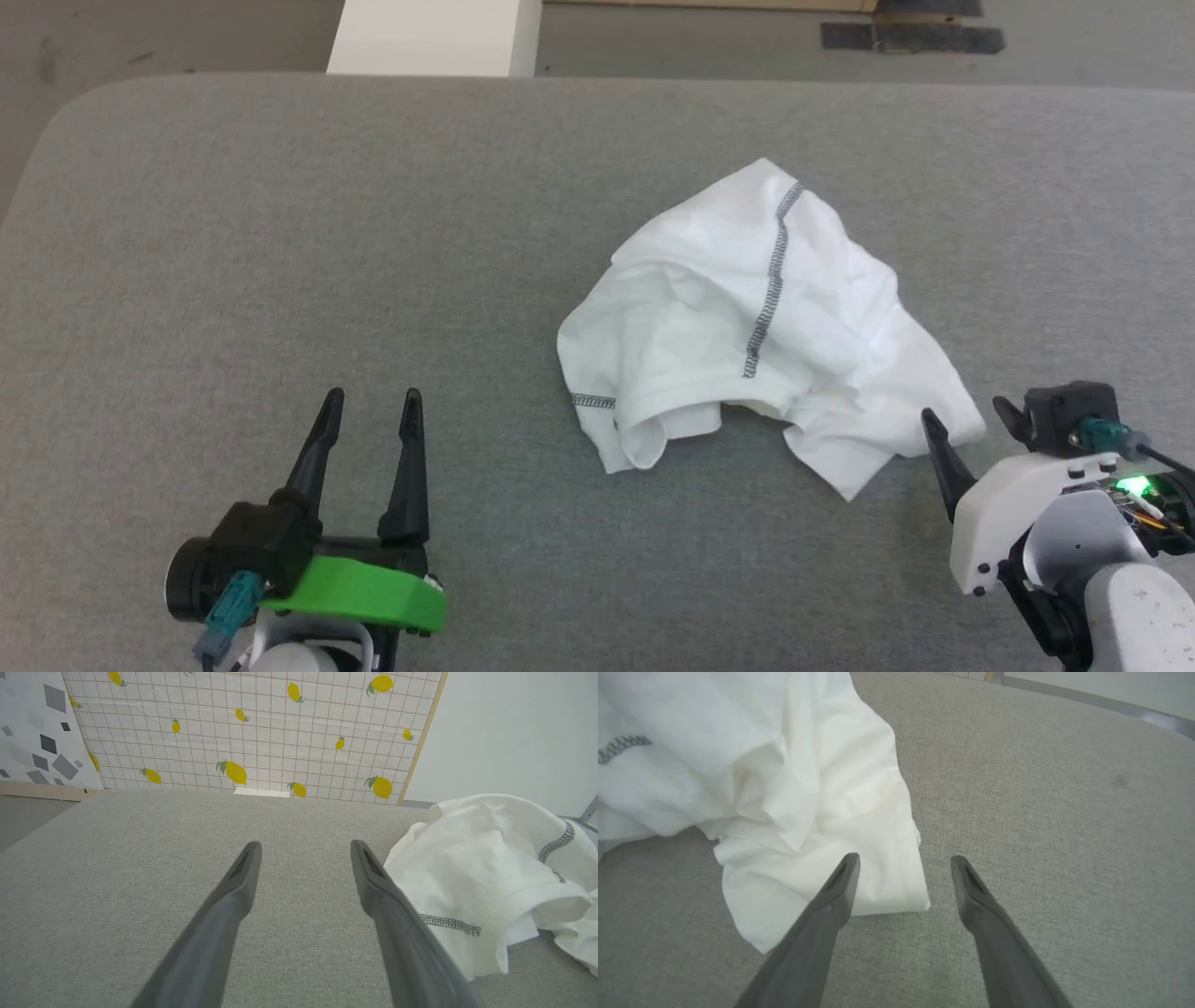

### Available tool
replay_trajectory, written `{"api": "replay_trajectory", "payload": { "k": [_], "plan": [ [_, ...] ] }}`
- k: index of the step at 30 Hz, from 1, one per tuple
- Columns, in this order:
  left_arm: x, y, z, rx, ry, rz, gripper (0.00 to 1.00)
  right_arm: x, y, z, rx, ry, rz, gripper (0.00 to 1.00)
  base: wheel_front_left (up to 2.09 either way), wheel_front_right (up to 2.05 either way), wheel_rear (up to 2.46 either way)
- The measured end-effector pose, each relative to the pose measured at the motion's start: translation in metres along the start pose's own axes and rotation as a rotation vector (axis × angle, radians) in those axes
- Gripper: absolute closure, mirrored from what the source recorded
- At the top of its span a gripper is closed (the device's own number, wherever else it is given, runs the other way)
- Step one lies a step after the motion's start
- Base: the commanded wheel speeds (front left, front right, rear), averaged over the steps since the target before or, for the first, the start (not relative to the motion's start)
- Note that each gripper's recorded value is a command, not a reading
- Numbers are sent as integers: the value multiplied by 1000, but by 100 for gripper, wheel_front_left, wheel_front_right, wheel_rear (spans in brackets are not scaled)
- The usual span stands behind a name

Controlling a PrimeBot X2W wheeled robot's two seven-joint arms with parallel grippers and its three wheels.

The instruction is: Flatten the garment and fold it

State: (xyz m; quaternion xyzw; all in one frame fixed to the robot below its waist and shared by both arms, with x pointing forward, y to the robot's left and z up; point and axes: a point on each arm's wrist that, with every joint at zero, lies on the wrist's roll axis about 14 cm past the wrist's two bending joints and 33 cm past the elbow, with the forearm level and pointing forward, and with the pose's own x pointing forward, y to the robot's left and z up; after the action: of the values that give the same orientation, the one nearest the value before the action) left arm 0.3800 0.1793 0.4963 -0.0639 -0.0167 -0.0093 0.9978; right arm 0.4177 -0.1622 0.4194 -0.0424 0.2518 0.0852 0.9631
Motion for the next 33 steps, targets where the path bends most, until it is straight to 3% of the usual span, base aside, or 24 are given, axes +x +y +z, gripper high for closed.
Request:
{"api": "replay_trajectory", "payload": {
  "k": [3, 4, 5, 6, 11, 15, 20, 25, 28, 33],
  "plan": [
    [1, 5, -7, -2, 19, 17, 0, 11, 7, -12, -2, 77, 37, 0, 0, 0, 0],
    [2, 7, -9, -2, 22, 23, 0, 13, 8, -15, 4, 96, 44, 22, 0, 0, 0],
    [2, 9, -10, 2, 25, 27, 0, 16, 9, -19, 11, 125, 51, 84, 0, 0, 0],
    [1, 10, -11, 7, 29, 31, 0, 18, 11, -23, 16, 149, 58, 100, 0, 0, 0],
    [-3, 19, -16, 11, 45, 64, 0, 22, 17, -27, 32, 188, 76, 100, 0, 0, 0],
    [-8, 25, -11, 15, 31, 77, 0, 18, 11, -4, 24, 123, 67, 100, 0, 0, 0],
    [-14, 22, -3, 11, 5, 68, 0, -1, -45, 64, -69, -43, -68, 100, 0, 0, 0],
    [-19, 13, 6, 2, -23, 41, 0, -45, -114, 99, -97, -122, -267, 100, 0, 0, 0],
    [-20, 8, 12, 0, -43, 24, 0, -73, -163, 93, -106, -97, -409, 100, 0, 0, 0],
    [-28, 8, 9, 8, -31, 21, 0, -107, -218, 25, -101, 88, -573, 100, 0, 0, 0]
  ]
}}
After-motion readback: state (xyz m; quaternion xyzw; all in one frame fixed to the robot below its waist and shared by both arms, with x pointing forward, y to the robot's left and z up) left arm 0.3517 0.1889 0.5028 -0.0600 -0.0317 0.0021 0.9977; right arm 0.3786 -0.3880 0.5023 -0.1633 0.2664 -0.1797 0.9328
